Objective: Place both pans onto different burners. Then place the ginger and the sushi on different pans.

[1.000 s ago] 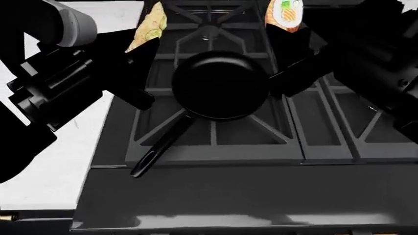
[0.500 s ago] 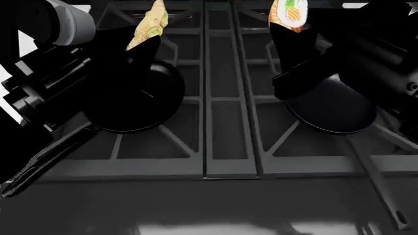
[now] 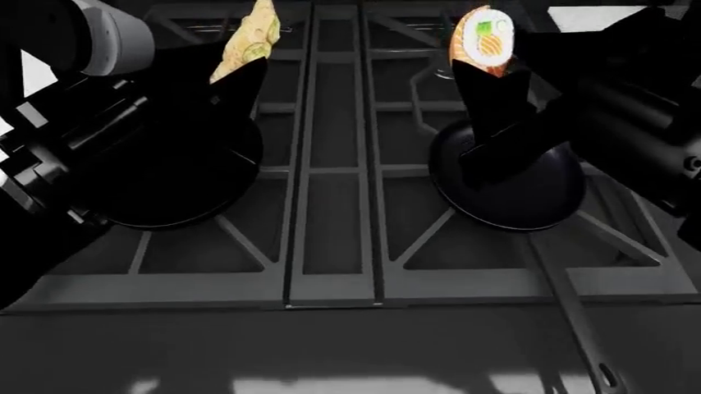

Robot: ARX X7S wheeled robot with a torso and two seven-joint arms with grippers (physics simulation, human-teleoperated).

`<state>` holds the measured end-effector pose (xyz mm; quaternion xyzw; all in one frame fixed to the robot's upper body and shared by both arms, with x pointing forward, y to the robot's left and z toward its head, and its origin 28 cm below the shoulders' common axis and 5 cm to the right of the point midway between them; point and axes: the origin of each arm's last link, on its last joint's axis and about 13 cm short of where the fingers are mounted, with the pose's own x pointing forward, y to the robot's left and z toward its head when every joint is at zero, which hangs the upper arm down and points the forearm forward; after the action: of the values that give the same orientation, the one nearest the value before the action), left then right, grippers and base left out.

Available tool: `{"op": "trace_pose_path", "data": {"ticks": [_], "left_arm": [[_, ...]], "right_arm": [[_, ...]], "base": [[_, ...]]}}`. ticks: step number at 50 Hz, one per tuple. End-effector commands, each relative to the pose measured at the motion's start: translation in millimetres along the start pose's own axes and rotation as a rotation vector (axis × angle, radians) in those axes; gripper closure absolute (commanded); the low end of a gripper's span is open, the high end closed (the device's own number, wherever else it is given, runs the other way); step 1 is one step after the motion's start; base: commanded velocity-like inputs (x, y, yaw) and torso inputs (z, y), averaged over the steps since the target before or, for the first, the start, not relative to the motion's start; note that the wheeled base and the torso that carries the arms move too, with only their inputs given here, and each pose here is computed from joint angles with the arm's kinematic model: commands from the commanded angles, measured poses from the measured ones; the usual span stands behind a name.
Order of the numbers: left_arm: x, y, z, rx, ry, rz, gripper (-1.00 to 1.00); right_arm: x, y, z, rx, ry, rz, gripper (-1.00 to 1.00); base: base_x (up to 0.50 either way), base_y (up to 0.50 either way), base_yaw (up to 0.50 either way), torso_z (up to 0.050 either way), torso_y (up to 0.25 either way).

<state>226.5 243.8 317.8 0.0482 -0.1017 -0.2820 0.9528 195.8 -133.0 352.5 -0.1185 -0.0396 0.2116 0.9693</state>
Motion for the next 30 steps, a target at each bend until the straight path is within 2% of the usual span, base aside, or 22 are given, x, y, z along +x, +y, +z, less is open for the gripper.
{"op": "trace_pose_path", "data": {"ticks": [1,13,23,30], "left_arm": [[0.7,0.8,-1.9,-0.012,-0.001,0.003,1.0],[2.1,5.7,-13.1,-0.043,0.018,0.005,1.0],[2.5,7.1,-14.5,-0.042,0.023,0.009,1.0],[4.3,7.7,-15.5,-0.042,0.027,0.008,1.0]], "right_arm": [[-4.3,-4.5,5.6,-0.046,0.041,0.016,1.0],[-12.8,-19.7,11.7,-0.139,0.16,0.055,1.0],[-20.4,-31.5,27.8,-0.143,0.221,0.126,1.0],[-21.3,-46.6,34.4,-0.124,0.282,0.136,1.0]], "base": [[0.0,0.0,0.0,0.0,0.0],[0.0,0.0,0.0,0.0,0.0],[0.0,0.0,0.0,0.0,0.0],[0.0,0.0,0.0,0.0,0.0]]}}
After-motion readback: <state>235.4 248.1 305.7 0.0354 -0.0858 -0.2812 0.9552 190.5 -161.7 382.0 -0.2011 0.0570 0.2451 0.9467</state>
